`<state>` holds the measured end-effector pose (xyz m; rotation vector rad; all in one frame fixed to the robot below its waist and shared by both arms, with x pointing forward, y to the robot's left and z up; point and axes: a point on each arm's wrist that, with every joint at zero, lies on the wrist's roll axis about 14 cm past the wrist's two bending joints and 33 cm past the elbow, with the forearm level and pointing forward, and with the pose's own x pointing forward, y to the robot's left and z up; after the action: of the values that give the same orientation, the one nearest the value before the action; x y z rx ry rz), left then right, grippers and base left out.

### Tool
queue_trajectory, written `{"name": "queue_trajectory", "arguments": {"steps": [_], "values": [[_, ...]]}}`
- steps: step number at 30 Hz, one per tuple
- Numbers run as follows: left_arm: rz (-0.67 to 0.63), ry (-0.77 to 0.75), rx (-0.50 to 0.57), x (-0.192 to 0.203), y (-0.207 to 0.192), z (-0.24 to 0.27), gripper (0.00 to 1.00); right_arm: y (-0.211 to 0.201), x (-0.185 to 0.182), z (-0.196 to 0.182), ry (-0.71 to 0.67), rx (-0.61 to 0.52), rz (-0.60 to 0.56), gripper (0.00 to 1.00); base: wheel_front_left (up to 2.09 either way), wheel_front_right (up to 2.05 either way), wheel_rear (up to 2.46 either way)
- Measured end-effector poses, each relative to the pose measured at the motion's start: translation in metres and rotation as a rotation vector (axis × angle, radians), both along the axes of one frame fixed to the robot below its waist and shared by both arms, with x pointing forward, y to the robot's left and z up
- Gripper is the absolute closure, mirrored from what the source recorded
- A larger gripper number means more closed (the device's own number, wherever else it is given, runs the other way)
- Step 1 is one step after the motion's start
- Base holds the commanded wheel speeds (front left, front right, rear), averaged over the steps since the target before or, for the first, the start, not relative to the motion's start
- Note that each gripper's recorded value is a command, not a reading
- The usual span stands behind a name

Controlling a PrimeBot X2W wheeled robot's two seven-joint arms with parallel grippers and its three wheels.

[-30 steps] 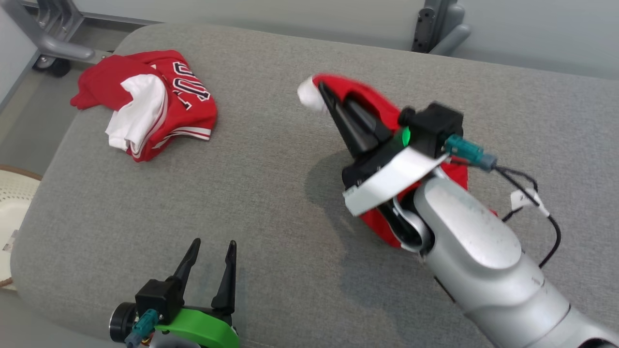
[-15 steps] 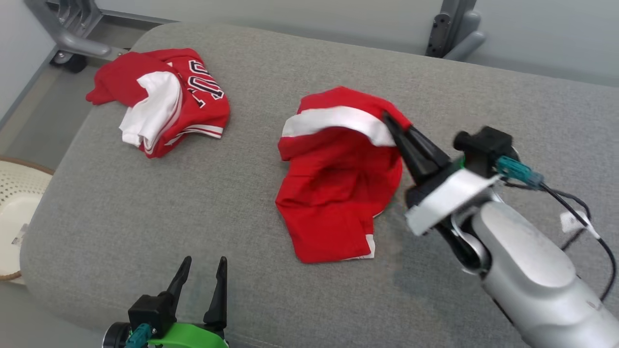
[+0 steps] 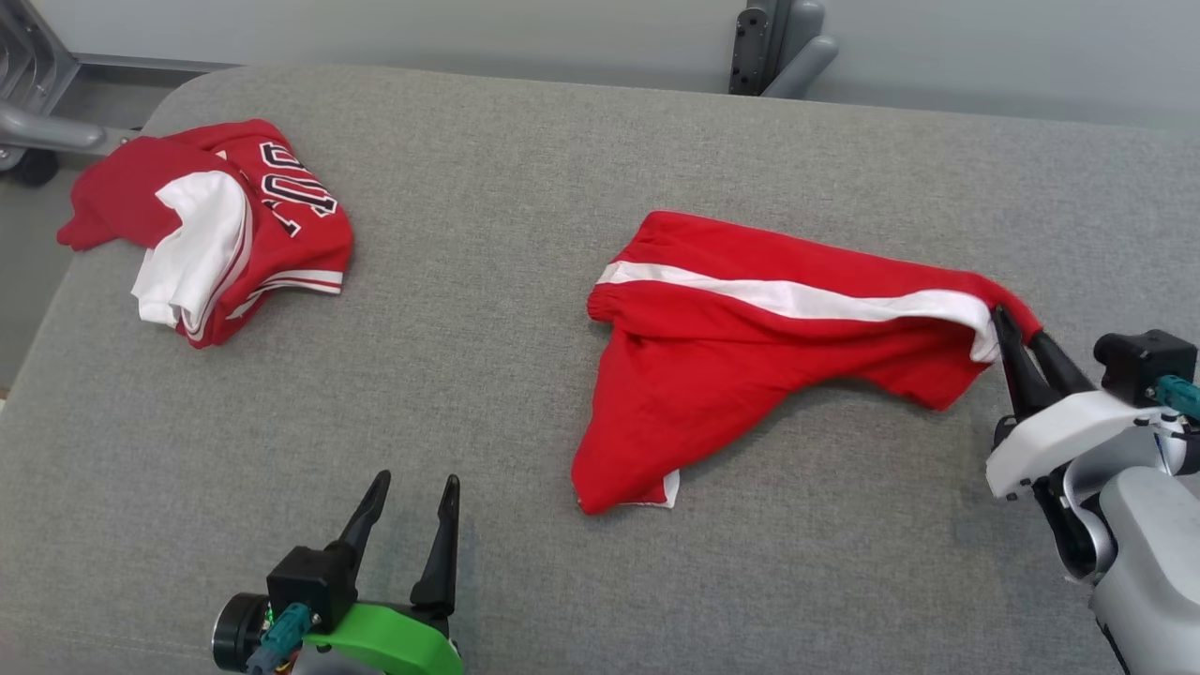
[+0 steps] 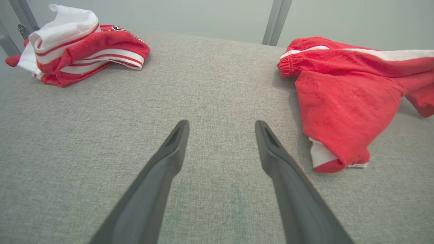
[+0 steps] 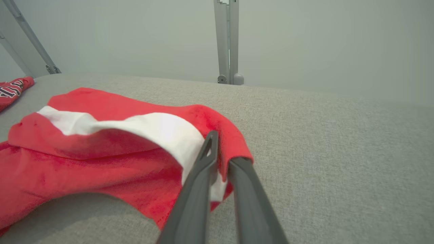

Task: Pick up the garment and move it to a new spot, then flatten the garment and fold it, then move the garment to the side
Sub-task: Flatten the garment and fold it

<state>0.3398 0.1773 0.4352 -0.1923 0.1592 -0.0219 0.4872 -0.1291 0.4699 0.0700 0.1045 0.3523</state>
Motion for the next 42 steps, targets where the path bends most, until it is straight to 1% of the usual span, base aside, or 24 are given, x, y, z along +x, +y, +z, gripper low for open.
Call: {"name": "queue_trajectory", "arguments": {"steps": [2,5,7,9,16,21,23,27,28,33,37,42], "values": [[-0.004,-0.002,0.003,0.0,-0.001,0.001,0.0,-0.004,0.006,0.016,-0.055,-0.007,-0.028,0.0,0.0,0.0,0.0],[-0.005,-0.004,0.003,0.001,-0.001,0.001,0.0,-0.01,0.01,0.049,-0.172,-0.009,-0.072,0.0,0.0,0.0,0.0],[-0.011,-0.01,0.002,0.002,-0.003,0.003,0.0,-0.009,0.005,0.071,-0.25,-0.007,-0.09,0.0,0.0,0.0,0.0],[-0.018,-0.018,0.002,0.004,-0.005,0.005,0.0,-0.008,-0.005,0.077,-0.277,0.001,-0.107,0.0,0.0,0.0,0.0],[-0.077,-0.055,-0.007,0.016,-0.023,0.015,0.0,-0.003,-0.042,0.065,-0.253,-0.007,-0.107,0.0,0.0,0.0,0.0],[-0.141,-0.085,-0.007,0.038,-0.042,0.024,0.0,-0.007,-0.065,0.049,-0.205,0.0,-0.123,0.0,0.0,0.0,0.0],[-0.156,-0.083,-0.006,0.043,-0.047,0.024,0.0,-0.009,-0.067,0.048,-0.202,0.004,-0.13,0.0,0.0,0.0,0.0],[-0.232,-0.06,-0.018,0.074,-0.073,0.019,0.0,-0.026,-0.075,0.045,-0.19,0.0,-0.179,0.0,0.0,0.0,0.0],[-0.232,-0.06,-0.018,0.074,-0.073,0.019,0.0,-0.026,-0.075,0.045,-0.19,0.0,-0.179,0.0,0.0,0.0,0.0],[-0.298,-0.027,-0.022,0.098,-0.097,0.011,0.0,-0.045,-0.081,0.036,-0.162,-0.008,-0.231,0.0,0.0,0.0,0.0],[-0.306,0.031,-0.008,0.112,-0.097,-0.007,0.0,-0.054,-0.083,0.028,-0.139,-0.015,-0.259,0.0,0.0,0.0,0.0],[-0.302,0.056,-0.052,0.13,-0.105,-0.012,0.0,-0.06,-0.084,0.02,-0.115,-0.016,-0.279,0.0,0.0,0.0,0.0]]}}
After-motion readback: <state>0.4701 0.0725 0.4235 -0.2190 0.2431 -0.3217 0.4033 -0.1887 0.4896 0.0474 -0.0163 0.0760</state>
